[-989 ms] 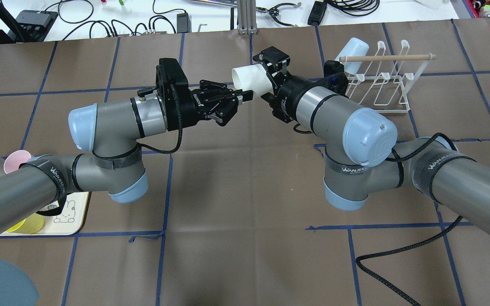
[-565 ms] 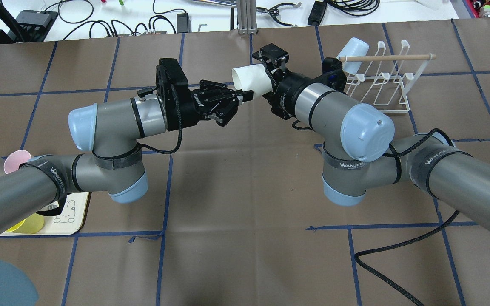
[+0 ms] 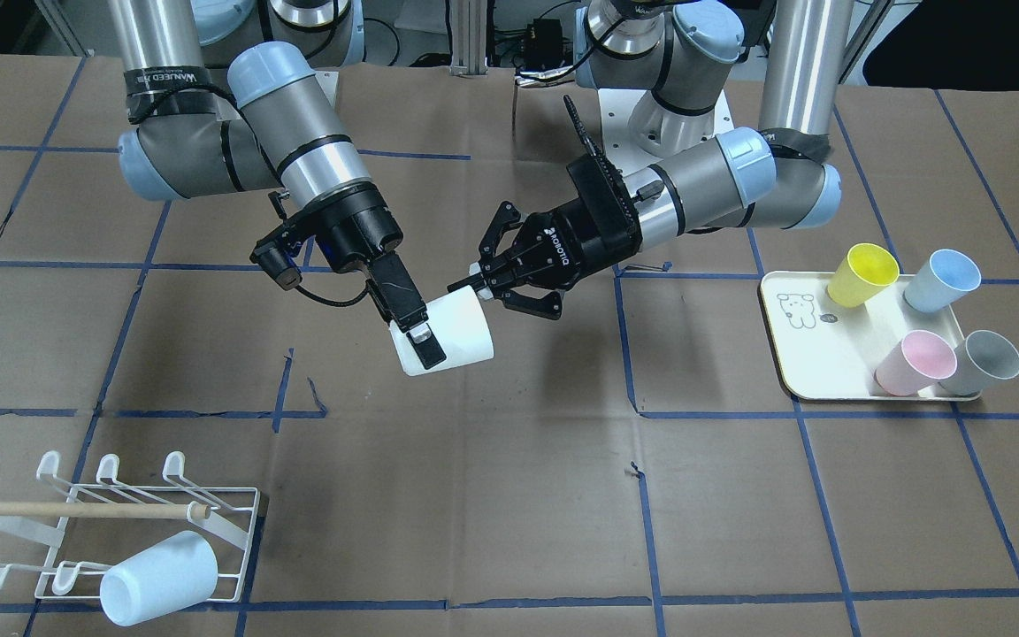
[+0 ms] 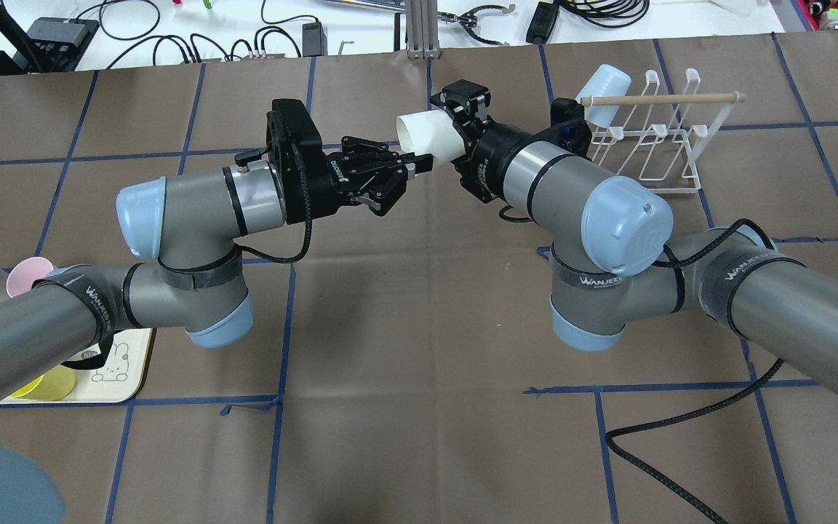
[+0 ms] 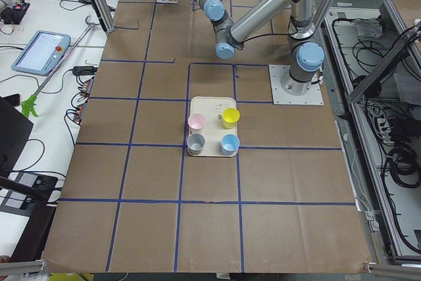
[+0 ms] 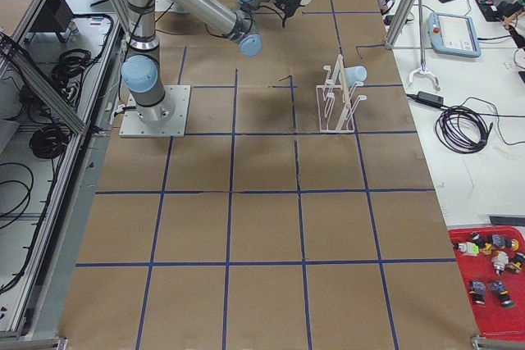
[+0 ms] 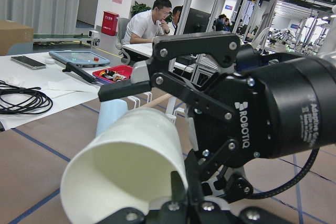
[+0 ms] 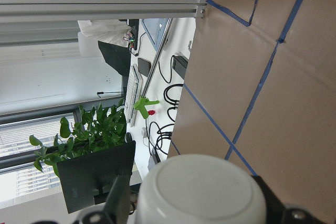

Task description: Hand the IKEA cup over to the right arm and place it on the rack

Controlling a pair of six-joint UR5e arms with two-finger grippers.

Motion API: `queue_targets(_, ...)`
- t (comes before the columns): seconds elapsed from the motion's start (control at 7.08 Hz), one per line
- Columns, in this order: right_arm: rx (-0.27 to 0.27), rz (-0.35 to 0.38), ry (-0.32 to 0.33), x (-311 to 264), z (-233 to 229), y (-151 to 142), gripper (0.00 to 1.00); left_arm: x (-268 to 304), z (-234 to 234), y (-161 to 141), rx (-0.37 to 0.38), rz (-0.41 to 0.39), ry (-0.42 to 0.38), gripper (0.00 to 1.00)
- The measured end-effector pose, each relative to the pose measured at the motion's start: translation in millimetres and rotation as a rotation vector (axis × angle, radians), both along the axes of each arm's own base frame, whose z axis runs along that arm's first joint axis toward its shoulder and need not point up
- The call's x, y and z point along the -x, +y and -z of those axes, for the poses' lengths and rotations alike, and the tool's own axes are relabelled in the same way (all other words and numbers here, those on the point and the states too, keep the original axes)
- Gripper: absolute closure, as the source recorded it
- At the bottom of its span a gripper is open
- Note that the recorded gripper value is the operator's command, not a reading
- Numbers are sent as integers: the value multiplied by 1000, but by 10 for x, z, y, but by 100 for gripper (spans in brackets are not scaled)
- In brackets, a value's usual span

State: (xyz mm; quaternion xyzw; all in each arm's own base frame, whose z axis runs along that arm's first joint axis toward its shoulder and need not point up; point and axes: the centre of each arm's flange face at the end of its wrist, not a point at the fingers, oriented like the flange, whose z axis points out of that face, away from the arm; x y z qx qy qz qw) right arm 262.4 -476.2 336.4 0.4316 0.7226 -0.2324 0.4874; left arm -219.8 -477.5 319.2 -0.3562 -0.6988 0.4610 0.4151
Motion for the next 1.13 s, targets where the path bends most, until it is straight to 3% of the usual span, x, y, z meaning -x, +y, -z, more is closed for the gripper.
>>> queue_targets(0.14, 0, -1, 2, 0, 2, -2, 55, -1, -2, 1, -1, 0, 0, 97)
queue_targets(0.28, 2, -2, 4, 0, 0, -3, 58, -2, -3, 0, -1, -1, 0, 84)
queue_targets(0.71, 5, -5, 5, -3, -9, -6, 59, -4, -59, -41, 8, -4, 2, 49)
queue_targets(0.99, 5, -4, 4, -3, -14, -6, 60, -4, -112, -83, 0, -11, 11, 38)
queue_targets(1.13, 6, -4, 4, -2, -16, -5, 60, -4, -121, -90, -3, -12, 13, 25)
